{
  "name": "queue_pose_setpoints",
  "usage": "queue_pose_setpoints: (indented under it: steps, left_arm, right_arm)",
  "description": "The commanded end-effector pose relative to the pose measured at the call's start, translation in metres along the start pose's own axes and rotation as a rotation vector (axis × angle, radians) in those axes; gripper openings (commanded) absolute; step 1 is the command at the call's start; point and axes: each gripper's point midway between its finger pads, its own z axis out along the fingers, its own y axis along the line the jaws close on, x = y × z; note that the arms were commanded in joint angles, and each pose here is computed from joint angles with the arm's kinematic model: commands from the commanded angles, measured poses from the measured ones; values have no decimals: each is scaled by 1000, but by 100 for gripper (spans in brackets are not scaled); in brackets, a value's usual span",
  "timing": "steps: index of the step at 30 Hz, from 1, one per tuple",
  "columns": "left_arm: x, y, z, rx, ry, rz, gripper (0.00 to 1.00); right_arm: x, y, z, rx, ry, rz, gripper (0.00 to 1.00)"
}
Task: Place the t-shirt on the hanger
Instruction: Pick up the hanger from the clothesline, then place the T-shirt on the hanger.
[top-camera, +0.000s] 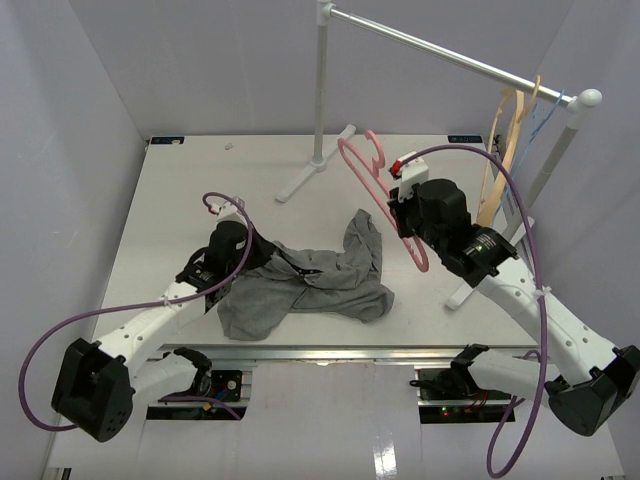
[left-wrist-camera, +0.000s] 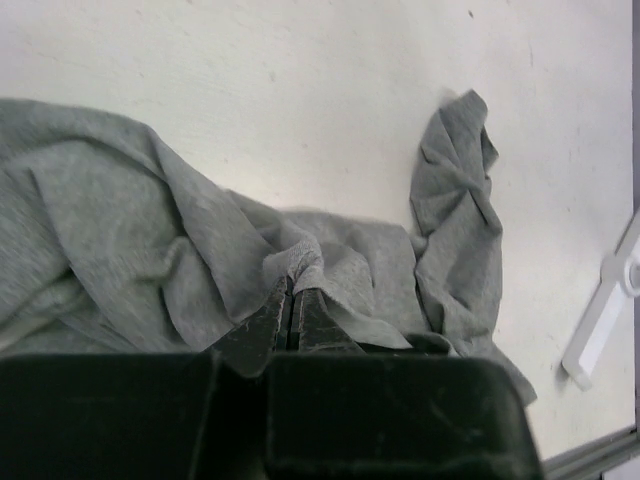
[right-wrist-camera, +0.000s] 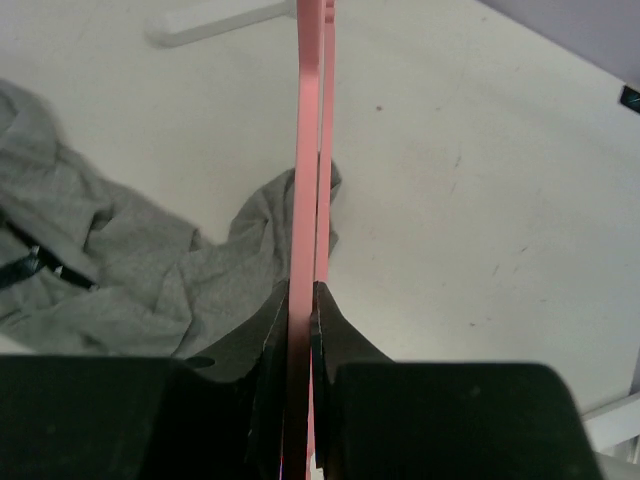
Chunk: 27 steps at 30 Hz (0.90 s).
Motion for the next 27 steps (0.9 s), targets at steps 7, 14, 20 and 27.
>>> queue_pose_setpoints:
  steps: [7, 14, 20, 27]
  left_arm:
    - [-37, 12, 15, -56, -24, 0, 0]
    - [-55, 2, 18, -48, -43, 7, 0]
    - [-60, 1, 16, -56, -50, 11, 0]
    - [-68, -3, 16, -60, -53, 16, 0]
  right_arm:
    - [33, 101, -67, -560, -111, 25, 8]
    - [50, 121, -73, -632, -76, 12, 8]
    - [56, 127, -75, -637, -52, -11, 8]
    - [56, 128, -80, -635, -54, -15, 8]
